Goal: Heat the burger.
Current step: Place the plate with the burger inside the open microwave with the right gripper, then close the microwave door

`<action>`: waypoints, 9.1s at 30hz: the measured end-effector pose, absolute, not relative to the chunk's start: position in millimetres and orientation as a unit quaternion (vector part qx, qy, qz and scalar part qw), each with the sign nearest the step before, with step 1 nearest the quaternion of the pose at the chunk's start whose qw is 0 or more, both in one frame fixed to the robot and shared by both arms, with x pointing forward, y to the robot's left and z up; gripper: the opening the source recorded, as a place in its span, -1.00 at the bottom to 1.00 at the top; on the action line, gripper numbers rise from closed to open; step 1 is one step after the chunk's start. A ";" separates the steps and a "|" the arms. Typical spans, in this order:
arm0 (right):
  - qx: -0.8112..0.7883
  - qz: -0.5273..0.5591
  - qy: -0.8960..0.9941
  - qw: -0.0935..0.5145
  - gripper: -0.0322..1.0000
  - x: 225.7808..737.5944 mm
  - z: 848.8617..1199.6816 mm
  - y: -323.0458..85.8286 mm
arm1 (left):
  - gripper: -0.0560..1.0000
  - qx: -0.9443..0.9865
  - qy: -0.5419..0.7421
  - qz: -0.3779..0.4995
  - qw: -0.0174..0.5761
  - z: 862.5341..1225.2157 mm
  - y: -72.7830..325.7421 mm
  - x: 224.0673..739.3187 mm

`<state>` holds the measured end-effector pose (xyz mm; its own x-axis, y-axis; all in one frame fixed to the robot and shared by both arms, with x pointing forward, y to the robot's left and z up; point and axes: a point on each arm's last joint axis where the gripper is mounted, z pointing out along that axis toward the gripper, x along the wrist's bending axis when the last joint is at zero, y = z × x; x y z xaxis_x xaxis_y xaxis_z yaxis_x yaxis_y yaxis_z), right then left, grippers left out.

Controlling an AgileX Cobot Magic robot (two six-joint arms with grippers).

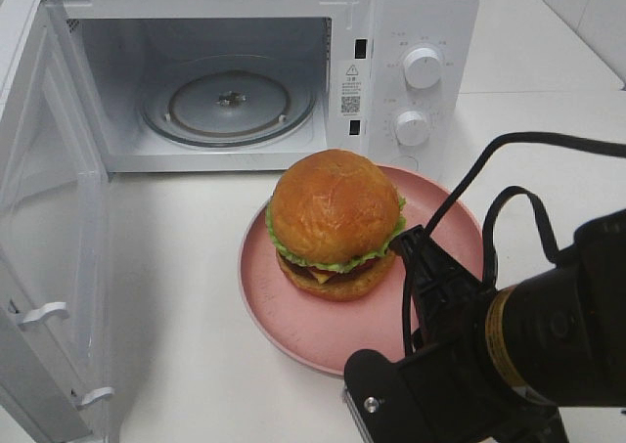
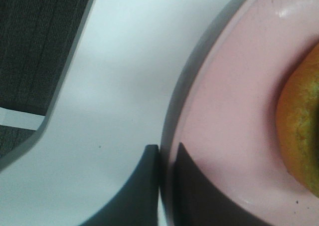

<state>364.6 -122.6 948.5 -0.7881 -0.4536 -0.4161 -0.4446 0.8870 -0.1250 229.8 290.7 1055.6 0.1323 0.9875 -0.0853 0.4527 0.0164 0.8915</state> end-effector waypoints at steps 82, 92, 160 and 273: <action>-0.240 0.035 0.951 0.193 -0.87 511.3 952.8 -31.1 | 0.98 0.625 0.576 0.318 0.420 1055.6 290.7 229.8; -0.239 0.034 0.948 0.206 -0.87 530.6 953.4 -13.0 | 0.98 0.625 0.576 0.318 0.420 1055.6 290.7 229.8; -0.114 0.057 0.955 0.268 -0.86 669.6 914.8 21.4 | 0.98 0.625 0.576 0.318 0.420 1055.6 290.7 229.8; 0.449 0.229 0.853 0.134 0.54 319.2 1088.8 -240.2 | 0.98 0.625 0.576 0.318 0.420 1055.6 290.7 229.8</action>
<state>319.2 -240.2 1088.8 -0.5609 0.8276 -0.0233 0.7045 0.4919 0.5115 229.8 290.7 1055.6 0.1328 0.9874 -0.0861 0.4527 0.0169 0.8915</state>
